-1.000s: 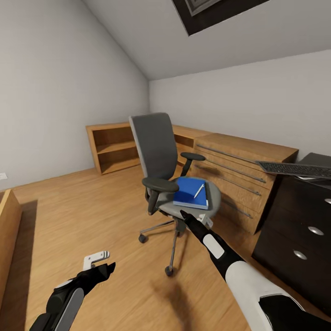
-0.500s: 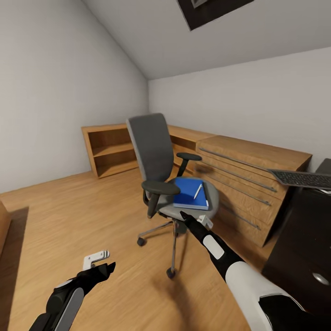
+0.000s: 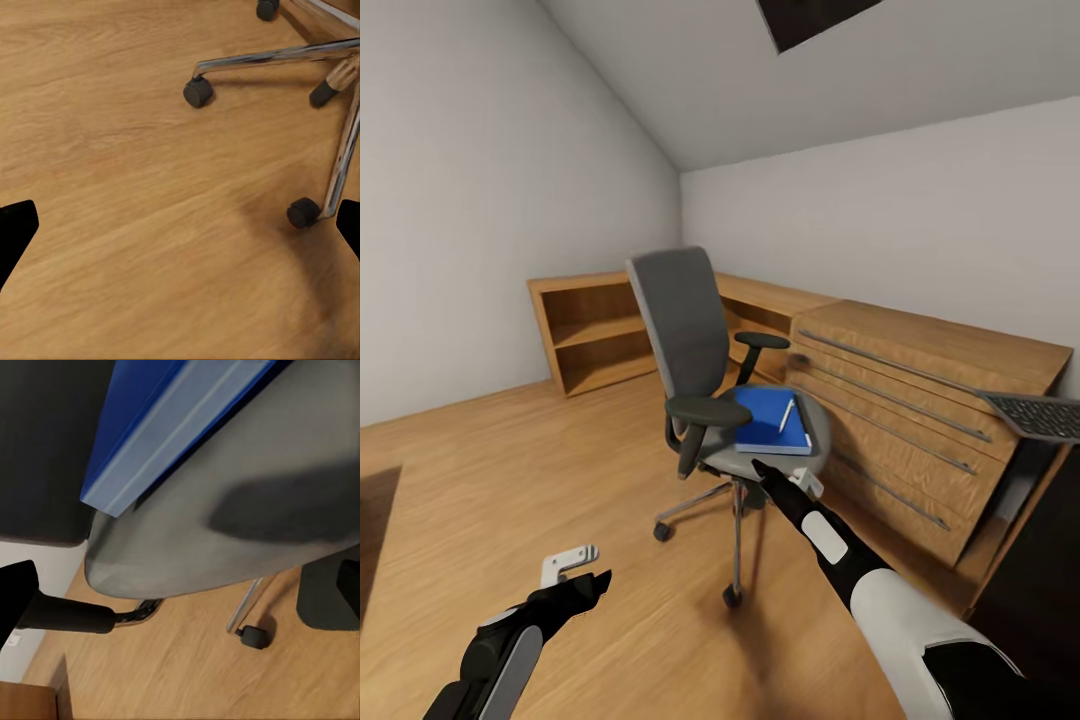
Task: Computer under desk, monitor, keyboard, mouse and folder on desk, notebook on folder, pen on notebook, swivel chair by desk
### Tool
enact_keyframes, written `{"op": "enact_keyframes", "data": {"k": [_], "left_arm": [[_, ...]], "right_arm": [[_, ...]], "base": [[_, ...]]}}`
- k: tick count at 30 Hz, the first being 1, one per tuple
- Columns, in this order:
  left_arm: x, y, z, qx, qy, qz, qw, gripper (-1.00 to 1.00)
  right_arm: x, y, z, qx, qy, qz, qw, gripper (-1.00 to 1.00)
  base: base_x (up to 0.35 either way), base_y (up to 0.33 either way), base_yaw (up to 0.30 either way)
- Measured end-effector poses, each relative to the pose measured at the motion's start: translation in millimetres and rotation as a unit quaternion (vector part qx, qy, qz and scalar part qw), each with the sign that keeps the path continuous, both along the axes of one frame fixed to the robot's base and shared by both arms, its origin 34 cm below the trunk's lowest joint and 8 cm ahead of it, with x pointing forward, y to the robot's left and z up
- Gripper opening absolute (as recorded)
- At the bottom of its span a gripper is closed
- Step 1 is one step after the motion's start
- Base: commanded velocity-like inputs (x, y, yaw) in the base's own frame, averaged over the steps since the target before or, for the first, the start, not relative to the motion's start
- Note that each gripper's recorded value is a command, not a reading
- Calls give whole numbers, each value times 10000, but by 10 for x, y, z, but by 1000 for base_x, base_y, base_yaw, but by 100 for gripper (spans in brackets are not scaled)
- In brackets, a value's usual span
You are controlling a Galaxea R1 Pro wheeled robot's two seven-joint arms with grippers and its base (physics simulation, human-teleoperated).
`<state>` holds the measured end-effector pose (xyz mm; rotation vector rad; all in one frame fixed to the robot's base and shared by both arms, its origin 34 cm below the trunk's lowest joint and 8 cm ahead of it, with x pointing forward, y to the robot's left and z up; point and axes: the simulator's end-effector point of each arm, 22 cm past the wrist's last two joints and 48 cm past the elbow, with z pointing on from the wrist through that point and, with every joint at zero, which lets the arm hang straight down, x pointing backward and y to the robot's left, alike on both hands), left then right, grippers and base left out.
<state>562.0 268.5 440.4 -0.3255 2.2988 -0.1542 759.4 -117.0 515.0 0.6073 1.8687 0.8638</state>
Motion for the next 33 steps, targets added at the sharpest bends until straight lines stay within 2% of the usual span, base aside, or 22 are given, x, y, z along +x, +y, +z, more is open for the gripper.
{"op": "enact_keyframes", "data": {"k": [8, 20, 31, 32, 33], "left_arm": [[-4, 6, -12, 9, 17, 9, 10000, 100], [-17, 32, -48, 12, 60, 31, 10000, 100], [-24, 52, -65, 24, 79, 47, 10000, 100], [-22, 34, -62, 17, 75, 27, 10000, 100], [-22, 26, -59, 15, 70, 20, 10000, 100]], "right_arm": [[4, 7, 3, 8, -7, 5, 10000, 100], [-20, -3, -66, -19, 57, -8, 10000, 100], [-279, -77, -610, -167, 624, -83, 9979, 100], [-423, -132, -844, -314, 810, -135, 9961, 100], [-455, -147, -891, -365, 838, -149, 9957, 100]], "base": [[32, 0, 0], [-291, 0, 0], [-320, 0, 0], [-137, 0, 0], [-88, 0, 0]]}}
